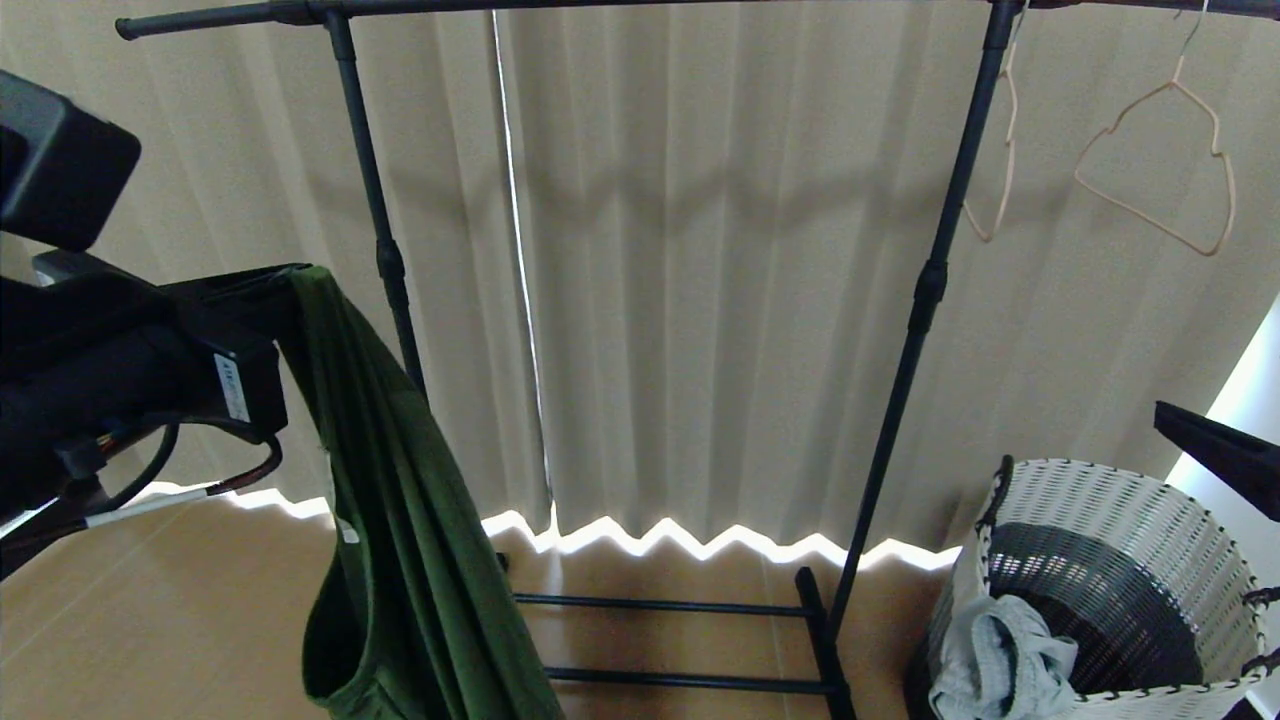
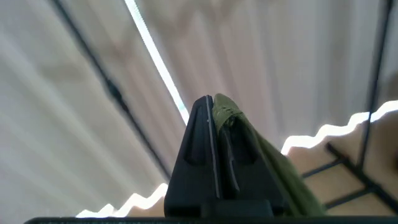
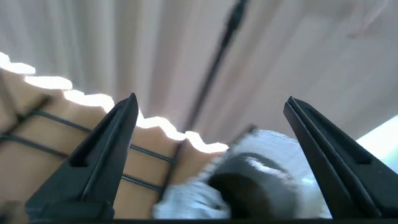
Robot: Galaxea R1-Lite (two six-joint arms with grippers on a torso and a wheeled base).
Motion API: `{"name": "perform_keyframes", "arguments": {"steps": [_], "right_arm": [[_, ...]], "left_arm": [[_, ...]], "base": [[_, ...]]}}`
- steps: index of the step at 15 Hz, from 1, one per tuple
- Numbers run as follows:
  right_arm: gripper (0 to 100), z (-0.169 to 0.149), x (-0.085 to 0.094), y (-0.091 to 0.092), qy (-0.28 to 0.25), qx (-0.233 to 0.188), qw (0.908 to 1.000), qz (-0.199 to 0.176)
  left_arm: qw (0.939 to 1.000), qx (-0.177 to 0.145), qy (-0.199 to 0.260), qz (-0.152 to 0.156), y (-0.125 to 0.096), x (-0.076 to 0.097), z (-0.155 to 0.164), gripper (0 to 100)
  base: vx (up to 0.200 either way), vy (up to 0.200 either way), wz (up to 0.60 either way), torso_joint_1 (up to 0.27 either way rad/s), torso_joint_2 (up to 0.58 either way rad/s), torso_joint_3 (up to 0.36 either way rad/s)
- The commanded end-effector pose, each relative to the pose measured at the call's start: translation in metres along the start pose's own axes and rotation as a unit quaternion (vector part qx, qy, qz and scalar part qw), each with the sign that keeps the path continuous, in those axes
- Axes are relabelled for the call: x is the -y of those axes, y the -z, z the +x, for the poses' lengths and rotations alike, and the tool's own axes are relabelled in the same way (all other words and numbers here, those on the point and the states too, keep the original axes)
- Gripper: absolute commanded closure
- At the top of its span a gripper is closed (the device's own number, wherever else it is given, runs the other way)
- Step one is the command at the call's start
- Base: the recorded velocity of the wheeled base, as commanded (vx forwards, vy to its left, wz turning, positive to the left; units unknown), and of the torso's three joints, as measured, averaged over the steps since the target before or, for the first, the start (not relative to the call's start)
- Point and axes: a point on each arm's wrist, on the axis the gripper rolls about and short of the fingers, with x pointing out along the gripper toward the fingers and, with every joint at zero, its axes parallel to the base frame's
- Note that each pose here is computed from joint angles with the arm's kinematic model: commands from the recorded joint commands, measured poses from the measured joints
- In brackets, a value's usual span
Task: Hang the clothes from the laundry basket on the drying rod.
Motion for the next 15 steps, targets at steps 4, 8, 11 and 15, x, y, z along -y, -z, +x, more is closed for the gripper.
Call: {"name": "perform_keyframes", "arguments": {"steps": [4,8,11,15], "right_arm": [[0,0.004,0.004,0.019,0.043,0.007,0.9989,-0.018],[0,0.005,0.007,0.028,0.063,-0.006,0.9972,-0.039],[0,0.005,0.007,0.027,0.064,-0.004,0.9972,-0.039],[0,0.004,0.009,0.023,0.067,0.003,0.997,-0.039]], "left_arm": [[0.9992,-0.02,-0.033,0.0,0.005,-0.016,-0.016,100],[0.9987,-0.034,-0.032,-0.019,0.007,-0.017,-0.022,100],[0.9971,-0.059,-0.025,-0.042,0.023,-0.012,-0.025,100],[0.9927,-0.083,-0.021,-0.085,0.038,-0.007,-0.027,100]], "base": [[0.0,0.0,0.0,0.0,0.0,0.0],[0.0,0.0,0.0,0.0,0.0,0.0],[0.0,0.0,0.0,0.0,0.0,0.0],[0.0,0.0,0.0,0.0,0.0,0.0]]}}
